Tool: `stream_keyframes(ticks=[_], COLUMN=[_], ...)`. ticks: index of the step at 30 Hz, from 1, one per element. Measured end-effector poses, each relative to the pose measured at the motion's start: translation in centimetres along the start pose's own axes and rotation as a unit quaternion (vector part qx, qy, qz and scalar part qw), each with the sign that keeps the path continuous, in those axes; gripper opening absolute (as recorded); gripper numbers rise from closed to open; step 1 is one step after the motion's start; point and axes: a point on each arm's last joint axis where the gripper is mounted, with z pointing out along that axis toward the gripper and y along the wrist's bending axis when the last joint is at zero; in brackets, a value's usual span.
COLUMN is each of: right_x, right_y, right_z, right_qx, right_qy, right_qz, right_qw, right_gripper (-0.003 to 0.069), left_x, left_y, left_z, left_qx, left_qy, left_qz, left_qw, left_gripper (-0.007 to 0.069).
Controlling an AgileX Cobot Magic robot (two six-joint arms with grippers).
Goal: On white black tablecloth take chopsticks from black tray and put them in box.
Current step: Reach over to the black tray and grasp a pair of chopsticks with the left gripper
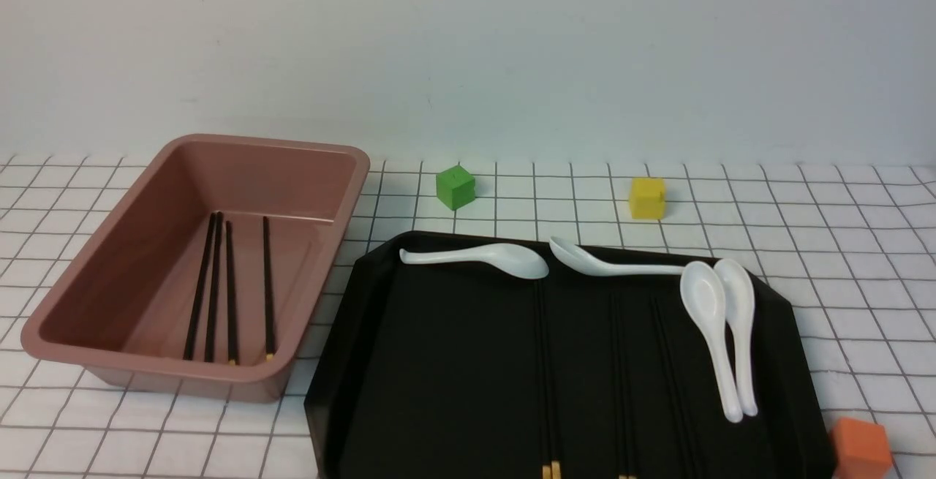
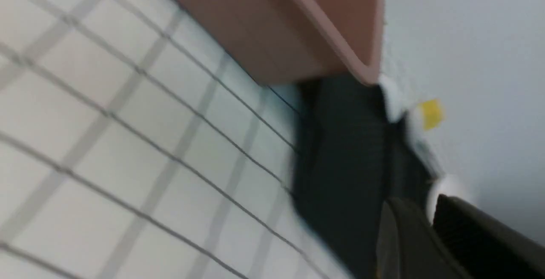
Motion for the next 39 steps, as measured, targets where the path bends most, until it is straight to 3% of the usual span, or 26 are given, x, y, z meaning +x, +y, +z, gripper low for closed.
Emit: stream_keyframes(ticks=[1, 3, 6, 11, 13, 15, 19, 22, 25, 27, 31, 32, 34, 39], right_x=[0.0, 0.0, 0.0, 0.0, 0.0, 0.0, 0.0, 0.0, 0.0, 0.0, 0.0, 0.0, 0.0, 0.0], right_y=[0.0, 0.0, 0.0, 0.0, 0.0, 0.0, 0.0, 0.0, 0.0, 0.0, 0.0, 0.0, 0.0, 0.0], right_z=[0.0, 0.0, 0.0, 0.0, 0.0, 0.0, 0.0, 0.0, 0.0, 0.0, 0.0, 0.0, 0.0, 0.0], right_qx=[0.000, 0.000, 0.000, 0.000, 0.000, 0.000, 0.000, 0.000, 0.000, 0.000, 0.000, 0.000, 0.000, 0.000], right_qy=[0.000, 0.000, 0.000, 0.000, 0.000, 0.000, 0.000, 0.000, 0.000, 0.000, 0.000, 0.000, 0.000, 0.000], right_qz=[0.000, 0.000, 0.000, 0.000, 0.000, 0.000, 0.000, 0.000, 0.000, 0.000, 0.000, 0.000, 0.000, 0.000], right_qw=[1.000, 1.000, 1.000, 1.000, 1.000, 1.000, 1.000, 1.000, 1.000, 1.000, 1.000, 1.000, 1.000, 1.000], right_gripper=[0.0240, 0.0240, 0.0240, 0.0240, 0.0240, 0.0240, 0.0240, 0.0240, 0.0240, 0.0240, 0.0240, 0.0240, 0.0240, 0.0240], left_x=[0.3, 0.5, 0.7, 0.2, 0.1, -0.5, -1.7, -2.0, -2.2, -2.8, -4.2, -4.2, -3.9, -0.8], left_y=[-0.3, -0.7, -1.1, -1.7, -2.2, -4.1, -8.6, -10.9, -11.7, -11.3, -11.0, -10.9, -11.6, -14.8], left_z=[0.0, 0.0, -0.1, -0.1, -0.3, -1.2, -3.3, -2.8, -0.6, 1.6, 5.5, 5.7, 8.0, 10.9], left_qx=[0.015, 0.030, 0.048, 0.084, 0.097, 0.132, 0.182, 0.124, -0.010, -0.132, -0.276, -0.281, -0.286, -0.240], left_qy=[0.018, 0.035, 0.050, 0.036, 0.039, 0.032, 0.022, 0.076, 0.185, 0.268, 0.374, 0.378, 0.429, 0.471], left_qz=[-0.086, -0.169, -0.244, -0.307, -0.298, -0.233, -0.095, 0.007, 0.085, 0.122, 0.146, 0.145, 0.162, 0.206], left_qw=[0.996, 0.984, 0.967, 0.947, 0.949, 0.963, 0.978, 0.989, 0.979, 0.946, 0.873, 0.870, 0.842, 0.824], left_gripper=[0.0123, 0.0125, 0.0127, 0.0129, 0.0129, 0.0118, 0.0006, -0.0013, -0.0013, -0.0013, -0.0013, -0.0013, -0.0013, -0.0013])
